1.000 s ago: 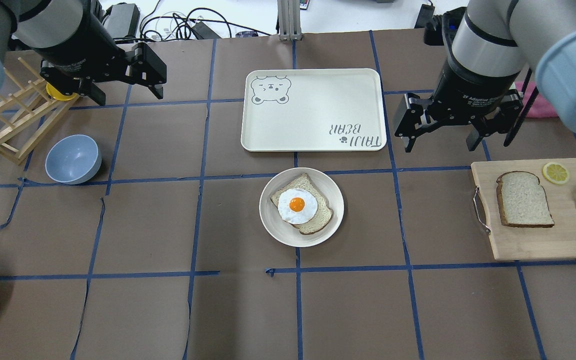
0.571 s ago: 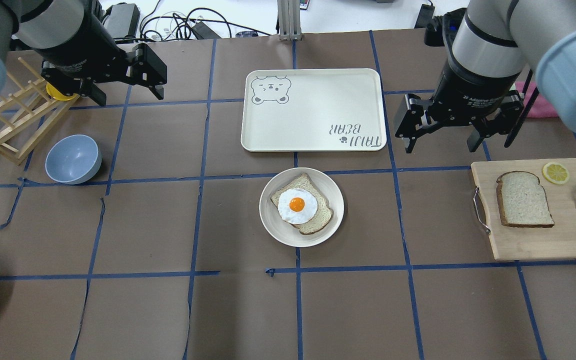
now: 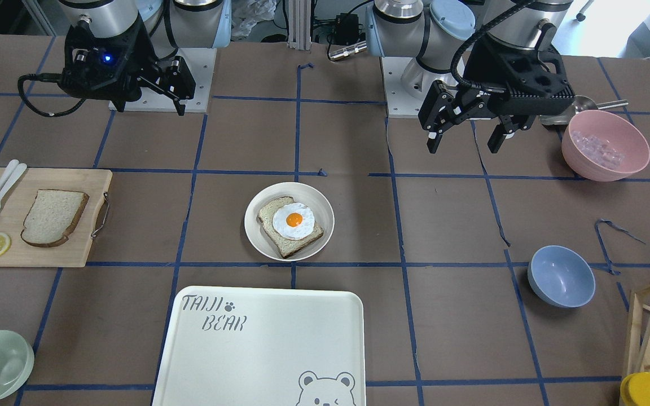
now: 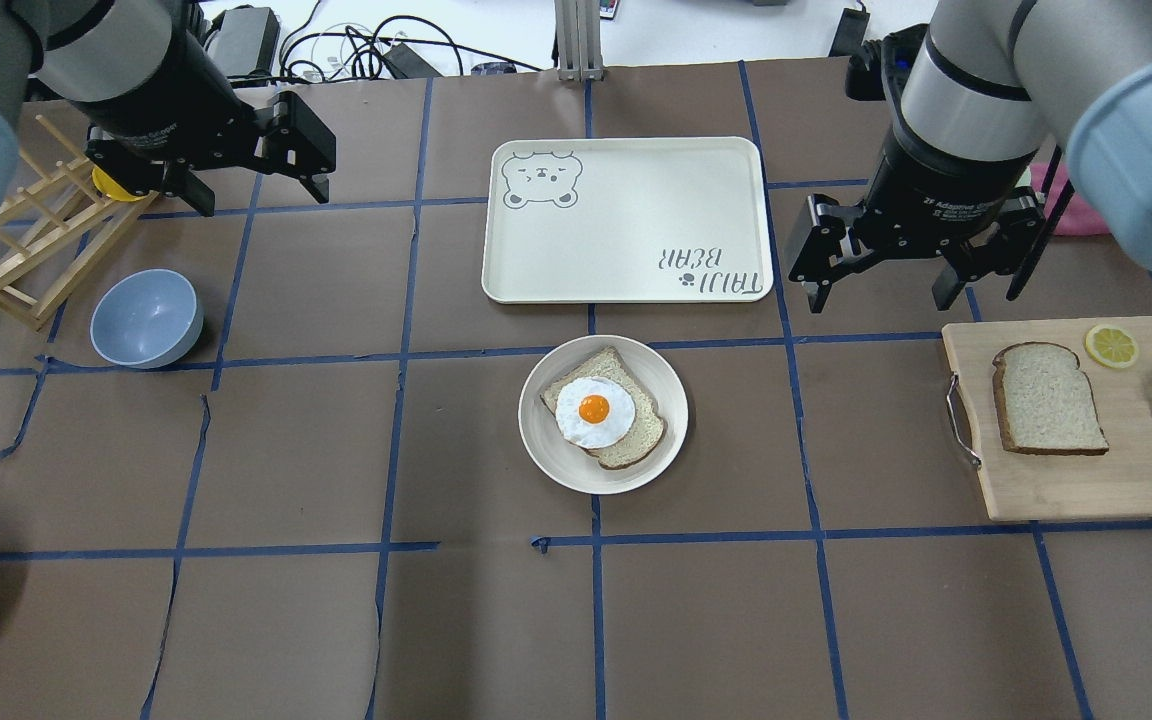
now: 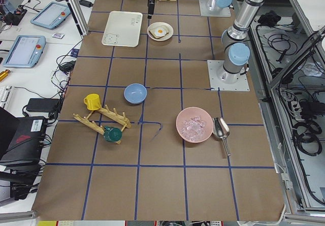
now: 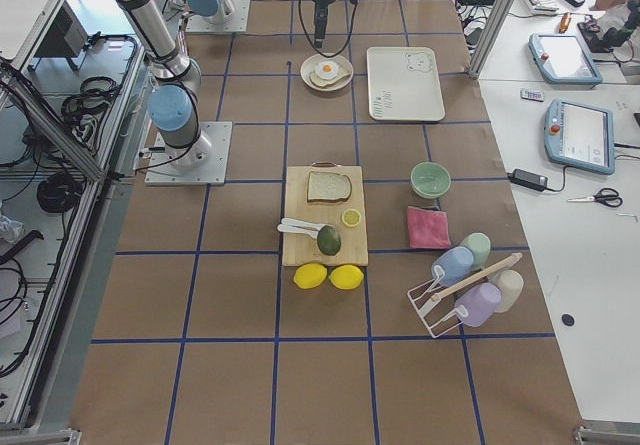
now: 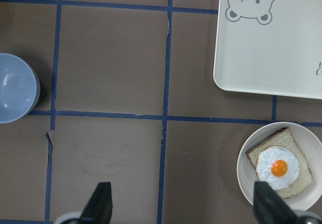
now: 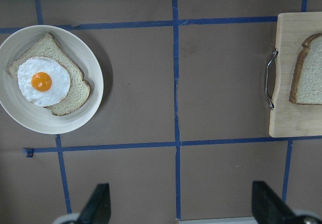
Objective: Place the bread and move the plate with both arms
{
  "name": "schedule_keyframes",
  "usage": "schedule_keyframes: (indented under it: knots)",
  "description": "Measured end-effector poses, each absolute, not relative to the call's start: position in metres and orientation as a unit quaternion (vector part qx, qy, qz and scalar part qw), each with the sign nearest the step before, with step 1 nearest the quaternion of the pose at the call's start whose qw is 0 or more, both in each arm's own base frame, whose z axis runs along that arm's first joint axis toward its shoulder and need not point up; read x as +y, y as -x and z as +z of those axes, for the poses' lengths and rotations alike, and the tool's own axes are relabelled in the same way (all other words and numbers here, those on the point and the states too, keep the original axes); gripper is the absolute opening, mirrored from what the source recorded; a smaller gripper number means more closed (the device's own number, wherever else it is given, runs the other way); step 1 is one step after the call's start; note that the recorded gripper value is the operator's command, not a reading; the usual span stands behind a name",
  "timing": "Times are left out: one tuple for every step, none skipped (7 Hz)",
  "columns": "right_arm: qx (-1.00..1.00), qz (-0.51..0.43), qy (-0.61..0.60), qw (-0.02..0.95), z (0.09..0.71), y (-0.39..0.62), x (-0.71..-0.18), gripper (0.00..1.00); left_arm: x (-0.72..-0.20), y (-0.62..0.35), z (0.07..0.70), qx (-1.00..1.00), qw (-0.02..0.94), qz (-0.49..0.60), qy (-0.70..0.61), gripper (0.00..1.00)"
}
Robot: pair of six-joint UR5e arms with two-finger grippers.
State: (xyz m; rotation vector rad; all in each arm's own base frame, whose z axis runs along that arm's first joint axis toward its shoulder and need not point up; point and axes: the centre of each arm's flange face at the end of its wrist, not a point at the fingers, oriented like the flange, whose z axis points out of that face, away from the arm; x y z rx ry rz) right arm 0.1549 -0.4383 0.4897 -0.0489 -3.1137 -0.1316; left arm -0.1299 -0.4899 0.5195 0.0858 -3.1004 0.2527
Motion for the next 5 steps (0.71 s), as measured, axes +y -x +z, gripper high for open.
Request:
schedule_keyframes:
  knots:
    - [-0.999,-0.041,0.015,0.013,0.4898,-0.1548,-0.4386,1.00,-0.4893,0.1299,0.5185,-0.996,0.015,0.080,-0.028,1.00]
    - [-0.999,-0.039,0.015,0.012,0.4901,-0.1547,-0.4390,1.00,-0.4890,0.1299,0.5184,-0.996,0.015,0.080,-0.028,1.00]
    - [-0.999,-0.038,0.015,0.010,0.4906,-0.1550,-0.4395,1.00,-0.4886,0.1299,0.5187,-0.996,0.015,0.081,-0.027,1.00]
    - [-0.999,-0.035,0.015,0.008,0.4917,-0.1553,-0.4404,1.00,-0.4883,0.1299,0.5189,-0.996,0.015,0.081,-0.028,1.00]
    - [-0.999,-0.031,0.015,0.007,0.4930,-0.1552,-0.4414,1.00,-0.4881,0.1299,0.5188,-0.996,0.015,0.081,-0.028,1.00]
